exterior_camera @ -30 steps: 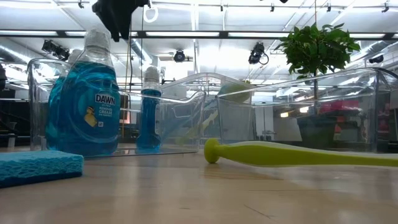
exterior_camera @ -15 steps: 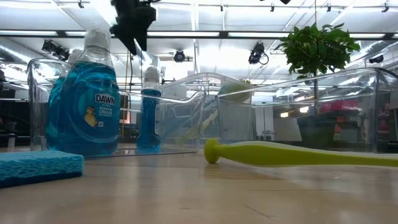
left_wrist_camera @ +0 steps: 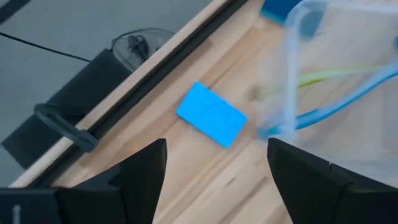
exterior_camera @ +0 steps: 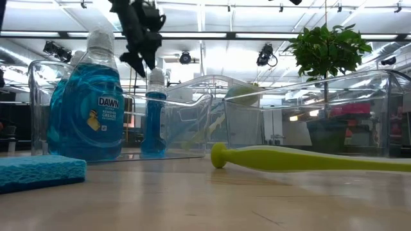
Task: Pick & Place Kitchen Sink Supplies
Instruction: Put the blue sponge into the right transparent bin
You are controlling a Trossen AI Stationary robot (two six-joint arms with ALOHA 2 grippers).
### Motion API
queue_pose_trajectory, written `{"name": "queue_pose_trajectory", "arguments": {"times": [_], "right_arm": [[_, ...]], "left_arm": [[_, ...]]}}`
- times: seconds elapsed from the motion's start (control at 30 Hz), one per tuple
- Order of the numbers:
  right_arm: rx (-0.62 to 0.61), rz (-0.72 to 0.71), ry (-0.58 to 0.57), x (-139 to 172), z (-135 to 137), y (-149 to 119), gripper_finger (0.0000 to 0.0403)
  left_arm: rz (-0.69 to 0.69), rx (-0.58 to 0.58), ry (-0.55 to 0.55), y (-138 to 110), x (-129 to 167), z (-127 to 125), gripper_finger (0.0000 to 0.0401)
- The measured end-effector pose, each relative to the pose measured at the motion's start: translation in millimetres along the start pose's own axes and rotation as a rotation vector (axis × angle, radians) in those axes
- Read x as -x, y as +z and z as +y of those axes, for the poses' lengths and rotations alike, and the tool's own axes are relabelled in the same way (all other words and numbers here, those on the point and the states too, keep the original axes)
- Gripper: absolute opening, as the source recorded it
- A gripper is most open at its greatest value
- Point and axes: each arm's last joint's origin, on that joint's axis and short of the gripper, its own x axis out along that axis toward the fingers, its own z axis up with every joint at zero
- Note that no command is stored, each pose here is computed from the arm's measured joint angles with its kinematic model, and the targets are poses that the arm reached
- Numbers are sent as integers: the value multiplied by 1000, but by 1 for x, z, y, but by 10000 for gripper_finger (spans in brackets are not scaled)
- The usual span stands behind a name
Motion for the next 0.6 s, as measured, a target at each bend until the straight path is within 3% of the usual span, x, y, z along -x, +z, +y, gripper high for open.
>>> {"name": "queue_pose_trajectory", "arguments": {"times": [0.37,0.6], "right_arm": [[-75,-13,-64,0,-2,0,208],[-81,-26,-109,-1,-3,1,208]], "left_arm": [[193,-54,11,3,-66,28,279],[189,-24,-55,-11,-91,42,279]]}}
